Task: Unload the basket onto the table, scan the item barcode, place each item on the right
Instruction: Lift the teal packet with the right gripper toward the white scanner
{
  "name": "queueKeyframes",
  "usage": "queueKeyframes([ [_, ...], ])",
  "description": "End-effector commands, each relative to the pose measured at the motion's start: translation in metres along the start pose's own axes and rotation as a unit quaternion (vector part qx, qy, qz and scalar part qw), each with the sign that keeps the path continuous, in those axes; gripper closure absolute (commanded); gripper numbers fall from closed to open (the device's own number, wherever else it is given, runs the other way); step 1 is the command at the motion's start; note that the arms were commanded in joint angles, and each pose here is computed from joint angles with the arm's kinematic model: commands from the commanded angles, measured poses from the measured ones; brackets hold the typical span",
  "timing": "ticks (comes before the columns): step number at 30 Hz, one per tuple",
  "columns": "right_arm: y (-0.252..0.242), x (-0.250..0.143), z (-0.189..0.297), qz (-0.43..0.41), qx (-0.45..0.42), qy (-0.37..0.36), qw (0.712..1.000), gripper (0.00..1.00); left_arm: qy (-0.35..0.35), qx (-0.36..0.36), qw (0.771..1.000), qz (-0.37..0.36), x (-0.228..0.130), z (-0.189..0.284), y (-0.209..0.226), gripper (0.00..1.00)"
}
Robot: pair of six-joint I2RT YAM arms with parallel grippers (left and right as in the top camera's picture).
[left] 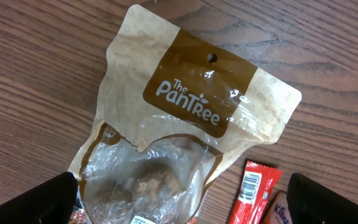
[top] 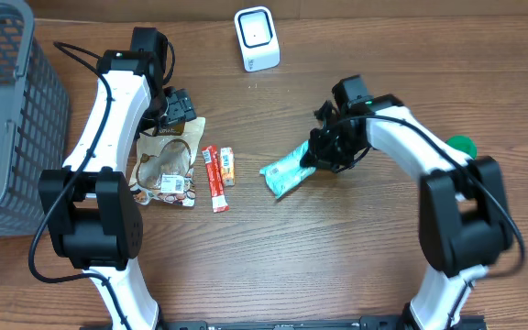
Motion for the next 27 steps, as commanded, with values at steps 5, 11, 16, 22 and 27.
queueKeyframes([
  [5,0.064,0.007,0.128,0.113,-0.084,-0.189,0.972,0.96,-0.01,0.0,1.0,0.0,0.004,0.002,-0.003,0.0],
  [11,0.08,0.0,0.169,0.143,-0.148,-0.261,0.943,0.96,-0.01,0.0,1.0,0.0,0.004,0.002,-0.003,0.01],
  [16,0.083,0.0,0.168,0.146,-0.134,-0.259,0.945,0.96,-0.01,0.0,1.0,0.0,0.004,0.002,-0.003,0.01],
  [22,0.087,-0.001,0.167,0.155,-0.121,-0.257,0.946,0.96,-0.01,0.0,1.0,0.0,0.005,0.002,-0.003,0.0],
  [27,0.091,0.001,0.169,0.185,-0.126,-0.262,0.939,0.96,-0.01,0.0,1.0,0.0,0.005,0.002,-0.003,0.0],
])
Point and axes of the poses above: each gripper's point midway between its finger pads, its own z axis back along the fingers, its own y axis along the line the jaws close on, x = y × z, the point moved 7 cm from there along z, back along the fingers, and after that the axes turned 11 degrees about z, right-handed, at the moved point
